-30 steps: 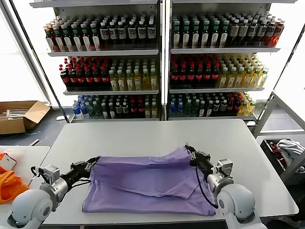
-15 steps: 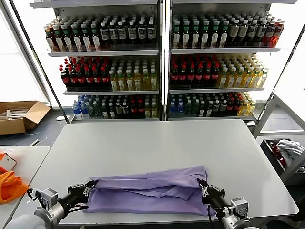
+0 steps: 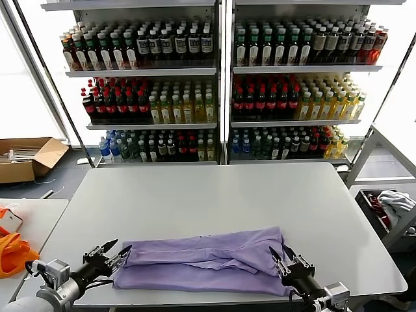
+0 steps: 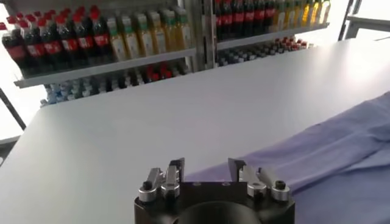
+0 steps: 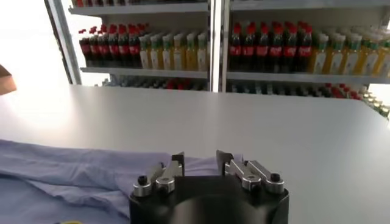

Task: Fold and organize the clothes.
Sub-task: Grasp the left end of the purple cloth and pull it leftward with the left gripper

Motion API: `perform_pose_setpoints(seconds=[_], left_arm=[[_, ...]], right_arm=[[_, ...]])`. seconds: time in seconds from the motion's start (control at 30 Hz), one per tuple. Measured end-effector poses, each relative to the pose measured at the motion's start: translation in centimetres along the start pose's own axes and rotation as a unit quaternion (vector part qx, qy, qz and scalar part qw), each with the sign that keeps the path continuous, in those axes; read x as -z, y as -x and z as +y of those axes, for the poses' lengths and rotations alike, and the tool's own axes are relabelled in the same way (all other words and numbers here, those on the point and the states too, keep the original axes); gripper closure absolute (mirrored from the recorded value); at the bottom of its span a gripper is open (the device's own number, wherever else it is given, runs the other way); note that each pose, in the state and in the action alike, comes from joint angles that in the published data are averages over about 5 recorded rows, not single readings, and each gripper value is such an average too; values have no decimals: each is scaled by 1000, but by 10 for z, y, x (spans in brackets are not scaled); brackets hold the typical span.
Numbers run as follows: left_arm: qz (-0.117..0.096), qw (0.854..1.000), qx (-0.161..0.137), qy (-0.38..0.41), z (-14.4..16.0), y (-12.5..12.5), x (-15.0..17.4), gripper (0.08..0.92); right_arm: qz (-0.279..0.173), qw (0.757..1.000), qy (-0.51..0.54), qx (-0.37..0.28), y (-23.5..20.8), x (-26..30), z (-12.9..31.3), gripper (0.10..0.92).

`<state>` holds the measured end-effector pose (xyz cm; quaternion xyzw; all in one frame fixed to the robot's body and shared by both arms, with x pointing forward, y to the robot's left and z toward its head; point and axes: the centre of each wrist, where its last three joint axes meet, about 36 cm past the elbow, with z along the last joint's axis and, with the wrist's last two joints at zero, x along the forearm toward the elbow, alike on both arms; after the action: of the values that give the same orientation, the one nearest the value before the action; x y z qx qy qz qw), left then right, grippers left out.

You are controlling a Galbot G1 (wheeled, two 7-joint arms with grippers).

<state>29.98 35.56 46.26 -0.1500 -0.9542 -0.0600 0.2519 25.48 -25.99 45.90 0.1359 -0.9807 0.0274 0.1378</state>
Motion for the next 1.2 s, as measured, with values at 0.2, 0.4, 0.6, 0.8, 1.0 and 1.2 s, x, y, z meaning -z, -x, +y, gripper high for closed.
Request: perform_pose_setpoints(seconds=[0.2,0.4,0.6,0.8,1.0,1.2], left_arm=[[-24,998,27,-44,-27,-3,-12,271],[-36,993,74,-88,-52,6,-30,181],[-19,985,127,-115,-72,18,-46,177],[-2,978,161,-129,-84,29,-58,190],[10,974,177,-138,-95,37,-67,330],[15,973,181,-144,-109,40,-70,504]], right_arm=[[-68,997,-31,4,-7,-8,-4,358],[-101,994,-46,-2,-16,-24,-9,216],[-120,991,-53,-5,-21,-34,-10,200],[-132,990,-56,-4,-27,-39,-9,199],[-139,989,-59,-1,-30,-41,-10,200],[-145,988,-60,1,-31,-40,-9,200]])
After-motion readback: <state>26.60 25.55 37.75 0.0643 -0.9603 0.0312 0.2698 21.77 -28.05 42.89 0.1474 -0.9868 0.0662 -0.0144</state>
